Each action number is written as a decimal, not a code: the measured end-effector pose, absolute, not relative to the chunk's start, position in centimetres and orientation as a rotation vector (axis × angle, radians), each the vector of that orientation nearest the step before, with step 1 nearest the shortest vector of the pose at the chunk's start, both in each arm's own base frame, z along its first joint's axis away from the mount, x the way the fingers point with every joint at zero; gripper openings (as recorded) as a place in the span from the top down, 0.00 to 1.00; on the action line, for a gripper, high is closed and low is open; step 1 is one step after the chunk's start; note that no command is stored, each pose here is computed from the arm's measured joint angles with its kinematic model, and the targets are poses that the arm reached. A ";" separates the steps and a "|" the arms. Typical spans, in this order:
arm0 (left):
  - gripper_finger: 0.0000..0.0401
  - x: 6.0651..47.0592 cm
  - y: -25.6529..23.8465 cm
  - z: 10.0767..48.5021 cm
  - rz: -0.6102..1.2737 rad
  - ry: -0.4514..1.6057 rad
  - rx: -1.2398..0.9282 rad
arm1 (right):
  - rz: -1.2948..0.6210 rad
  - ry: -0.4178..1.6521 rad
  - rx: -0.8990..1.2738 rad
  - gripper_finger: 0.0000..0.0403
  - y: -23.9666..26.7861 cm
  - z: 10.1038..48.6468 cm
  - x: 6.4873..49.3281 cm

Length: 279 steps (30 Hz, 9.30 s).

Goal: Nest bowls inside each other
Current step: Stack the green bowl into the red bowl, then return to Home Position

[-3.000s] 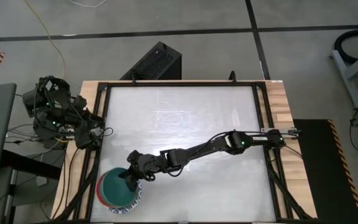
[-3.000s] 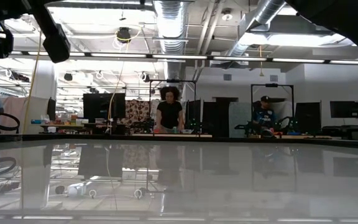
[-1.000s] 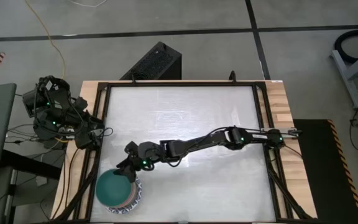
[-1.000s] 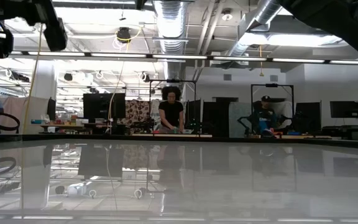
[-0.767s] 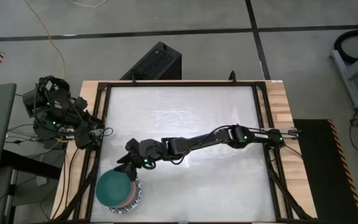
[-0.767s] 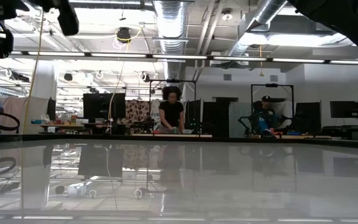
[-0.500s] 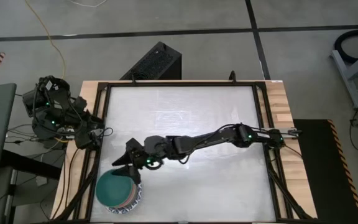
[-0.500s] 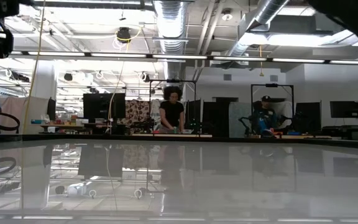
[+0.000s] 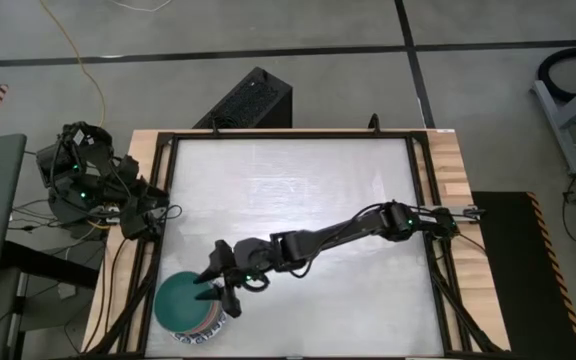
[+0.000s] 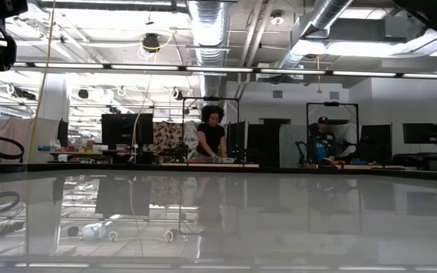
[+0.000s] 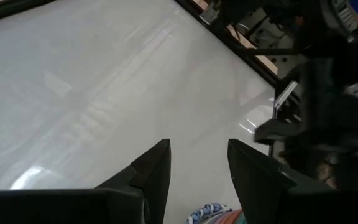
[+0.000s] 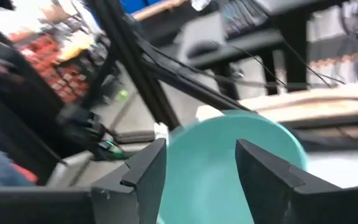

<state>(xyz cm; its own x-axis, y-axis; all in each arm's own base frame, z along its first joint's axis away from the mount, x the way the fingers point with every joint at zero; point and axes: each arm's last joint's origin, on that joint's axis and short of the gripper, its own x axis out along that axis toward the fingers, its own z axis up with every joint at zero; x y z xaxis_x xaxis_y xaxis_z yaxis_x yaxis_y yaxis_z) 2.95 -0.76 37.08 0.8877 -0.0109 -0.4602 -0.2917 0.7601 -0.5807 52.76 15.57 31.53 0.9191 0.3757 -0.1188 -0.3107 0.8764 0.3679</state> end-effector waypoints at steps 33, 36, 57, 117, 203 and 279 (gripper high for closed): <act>0.63 3.0 -0.8 37.1 0.161 0.460 -0.701 | 0.227 0.223 0.252 0.55 15.6 28.4 52.2; 0.63 3.0 -1.0 37.0 0.134 0.498 -0.685 | 0.232 0.192 0.258 0.55 15.6 29.6 51.9; 0.63 4.3 -4.1 36.5 0.130 0.650 -0.504 | 0.303 0.202 0.117 0.55 18.5 26.7 52.1; 0.63 -3.2 7.9 48.3 -0.809 -0.336 -0.289 | 0.132 -0.035 0.160 0.55 5.0 55.2 14.4; 0.63 5.3 -7.2 20.0 -0.693 -0.263 -0.295 | 0.155 -0.456 0.416 0.55 2.4 21.1 8.1; 0.63 9.7 -1.1 16.9 -0.142 -0.029 -0.170 | 0.005 -0.041 -0.007 0.53 -1.0 16.9 9.7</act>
<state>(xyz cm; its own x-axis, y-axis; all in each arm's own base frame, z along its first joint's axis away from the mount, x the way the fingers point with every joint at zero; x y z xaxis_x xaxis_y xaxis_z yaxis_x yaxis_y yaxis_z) 9.69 -1.08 16.91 0.9895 -0.1384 0.0410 0.1434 0.9755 -0.1669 9.69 -1.01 16.90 0.9992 0.0047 0.0409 -0.0044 1.0000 -0.0069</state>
